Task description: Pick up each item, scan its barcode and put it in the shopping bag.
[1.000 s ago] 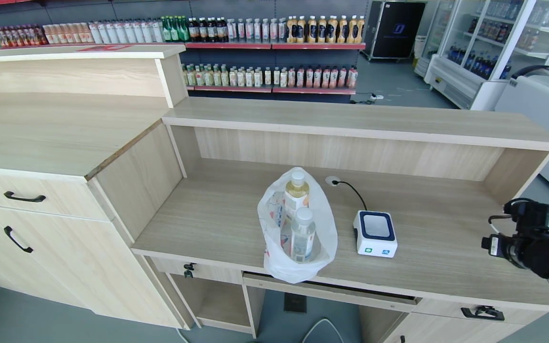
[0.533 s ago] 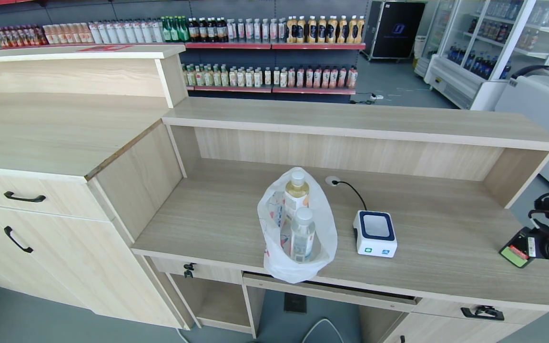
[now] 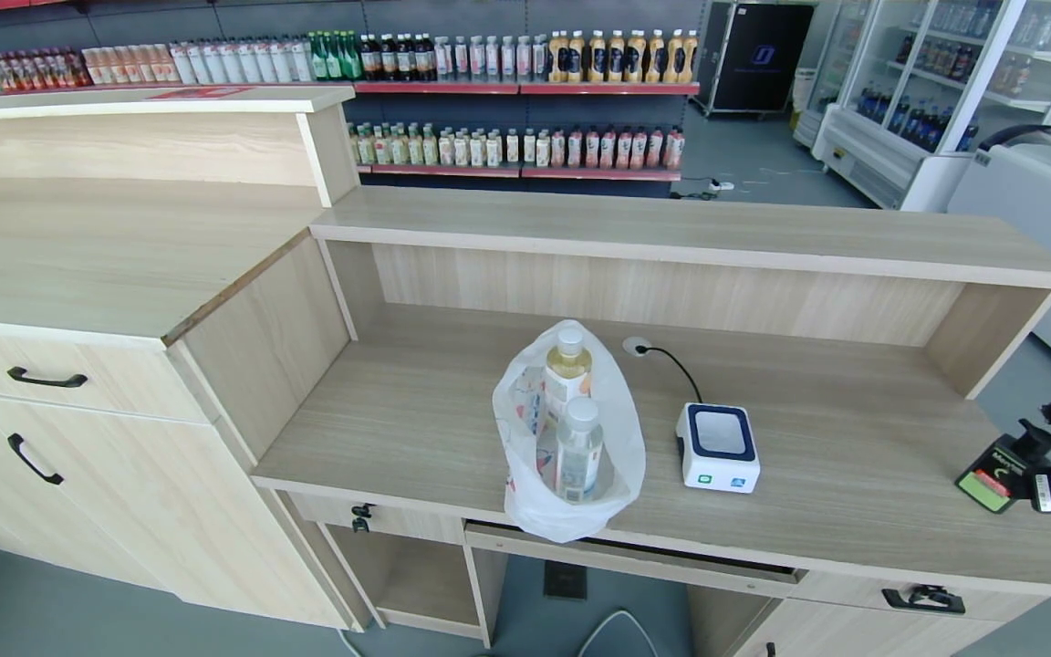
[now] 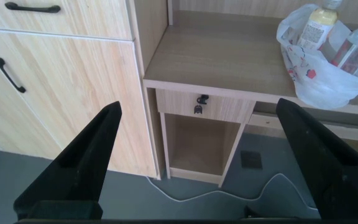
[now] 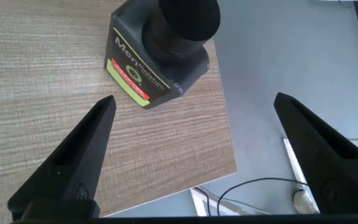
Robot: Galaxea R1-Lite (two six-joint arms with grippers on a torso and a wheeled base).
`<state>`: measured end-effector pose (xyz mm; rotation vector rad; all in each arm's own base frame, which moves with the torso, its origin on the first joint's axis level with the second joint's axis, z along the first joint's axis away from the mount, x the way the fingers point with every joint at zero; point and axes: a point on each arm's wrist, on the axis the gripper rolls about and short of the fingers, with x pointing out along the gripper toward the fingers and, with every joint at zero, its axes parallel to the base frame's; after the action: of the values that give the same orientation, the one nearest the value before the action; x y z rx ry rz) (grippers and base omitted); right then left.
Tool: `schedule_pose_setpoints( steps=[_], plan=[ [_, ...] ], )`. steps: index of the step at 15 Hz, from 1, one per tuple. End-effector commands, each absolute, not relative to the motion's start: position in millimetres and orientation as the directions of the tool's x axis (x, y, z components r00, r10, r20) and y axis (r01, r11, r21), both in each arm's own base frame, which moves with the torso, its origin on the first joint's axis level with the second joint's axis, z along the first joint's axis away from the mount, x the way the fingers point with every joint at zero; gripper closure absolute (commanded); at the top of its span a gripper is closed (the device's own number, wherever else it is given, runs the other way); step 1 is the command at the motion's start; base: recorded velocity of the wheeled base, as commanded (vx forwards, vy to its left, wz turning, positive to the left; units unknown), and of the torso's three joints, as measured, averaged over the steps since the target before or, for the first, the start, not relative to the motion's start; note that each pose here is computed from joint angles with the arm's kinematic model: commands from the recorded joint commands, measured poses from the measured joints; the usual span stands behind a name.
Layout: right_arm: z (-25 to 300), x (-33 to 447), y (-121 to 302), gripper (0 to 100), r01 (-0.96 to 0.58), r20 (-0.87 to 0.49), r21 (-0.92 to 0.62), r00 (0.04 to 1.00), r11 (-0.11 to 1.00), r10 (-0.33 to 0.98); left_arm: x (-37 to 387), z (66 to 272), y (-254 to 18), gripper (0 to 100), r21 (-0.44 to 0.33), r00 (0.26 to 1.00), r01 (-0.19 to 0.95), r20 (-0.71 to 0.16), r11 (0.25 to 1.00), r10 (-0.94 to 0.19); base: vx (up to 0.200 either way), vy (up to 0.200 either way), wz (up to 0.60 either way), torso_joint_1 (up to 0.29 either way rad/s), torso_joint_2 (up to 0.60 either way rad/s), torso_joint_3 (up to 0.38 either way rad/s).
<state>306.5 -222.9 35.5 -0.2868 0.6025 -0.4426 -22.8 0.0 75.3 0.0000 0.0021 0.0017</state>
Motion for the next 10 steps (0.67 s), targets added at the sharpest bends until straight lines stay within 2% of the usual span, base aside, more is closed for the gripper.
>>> schedule_pose_setpoints(
  steps=[1,10],
  plan=[
    [28.3,305.2,-231.5,0,0.282,-0.489,-0.375,0.749,0.883,-0.446,-22.8,75.3,0.0,0,0.0,1.0,-0.002,-0.002,1.0,0.002,0.0,0.0,0.0,0.0,0.0,0.0],
    [13.8,316.7,-247.0,0,0.159,-0.473,-0.369,0.816,0.916,-0.332,-22.8,75.3,0.0,0,0.0,1.0,-0.002,-0.002,1.0,0.002,0.0,0.0,0.0,0.0,0.0,0.0]
  ],
)
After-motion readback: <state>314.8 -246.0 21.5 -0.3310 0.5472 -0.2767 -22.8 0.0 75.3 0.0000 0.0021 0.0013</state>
